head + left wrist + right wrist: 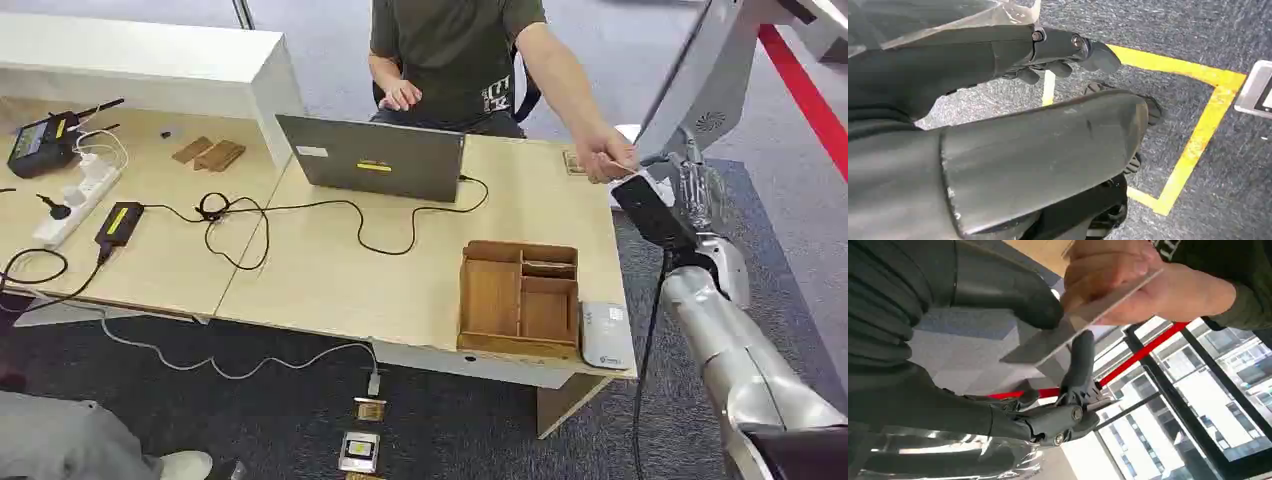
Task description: Pass the card to the sensor for recognition and then transmit it.
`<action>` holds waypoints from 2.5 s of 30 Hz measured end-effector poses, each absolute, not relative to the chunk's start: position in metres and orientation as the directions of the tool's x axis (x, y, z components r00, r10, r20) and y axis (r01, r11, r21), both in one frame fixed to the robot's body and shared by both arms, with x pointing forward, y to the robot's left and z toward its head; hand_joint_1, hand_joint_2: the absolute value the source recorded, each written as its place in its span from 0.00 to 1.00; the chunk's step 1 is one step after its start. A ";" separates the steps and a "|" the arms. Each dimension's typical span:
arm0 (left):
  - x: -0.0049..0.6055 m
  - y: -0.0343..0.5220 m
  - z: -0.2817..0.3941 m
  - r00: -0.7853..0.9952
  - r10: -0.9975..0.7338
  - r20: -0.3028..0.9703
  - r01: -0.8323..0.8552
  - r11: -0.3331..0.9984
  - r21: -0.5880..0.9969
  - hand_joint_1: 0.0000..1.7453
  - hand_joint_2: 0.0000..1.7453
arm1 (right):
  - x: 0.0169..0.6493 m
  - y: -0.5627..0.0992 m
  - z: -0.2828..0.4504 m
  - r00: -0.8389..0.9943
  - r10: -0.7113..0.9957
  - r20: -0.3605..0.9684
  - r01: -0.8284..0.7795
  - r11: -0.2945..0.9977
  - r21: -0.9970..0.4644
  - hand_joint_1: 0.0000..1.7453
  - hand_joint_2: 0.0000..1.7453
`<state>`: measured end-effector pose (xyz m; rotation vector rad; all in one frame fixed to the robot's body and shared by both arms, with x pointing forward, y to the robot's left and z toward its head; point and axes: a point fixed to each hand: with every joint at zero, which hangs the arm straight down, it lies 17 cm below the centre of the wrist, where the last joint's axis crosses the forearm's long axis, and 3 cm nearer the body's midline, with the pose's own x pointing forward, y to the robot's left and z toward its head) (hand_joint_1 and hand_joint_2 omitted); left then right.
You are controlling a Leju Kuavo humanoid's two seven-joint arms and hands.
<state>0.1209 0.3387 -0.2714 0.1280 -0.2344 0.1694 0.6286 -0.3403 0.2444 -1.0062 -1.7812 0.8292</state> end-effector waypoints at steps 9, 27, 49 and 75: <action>0.122 0.340 -0.271 0.957 0.145 0.250 -0.175 0.980 0.099 0.00 0.00 | 0.622 -0.377 0.234 -0.208 0.909 0.361 0.292 0.410 -0.864 1.00 1.00; 0.122 0.345 -0.271 0.957 0.150 0.248 -0.181 0.977 0.109 0.00 0.00 | 0.609 -0.390 0.208 -0.200 0.933 0.298 0.269 0.345 -0.899 1.00 1.00; 0.113 0.344 -0.273 0.958 0.202 0.206 -0.234 0.961 0.149 0.00 0.00 | 0.582 -0.348 0.139 -0.240 0.912 0.332 0.157 0.374 -0.914 1.00 1.00; 0.109 0.345 -0.274 0.953 0.236 0.189 -0.269 0.948 0.172 0.00 0.00 | 0.564 -0.377 0.105 -0.171 0.923 0.345 0.103 0.365 -0.925 1.00 1.00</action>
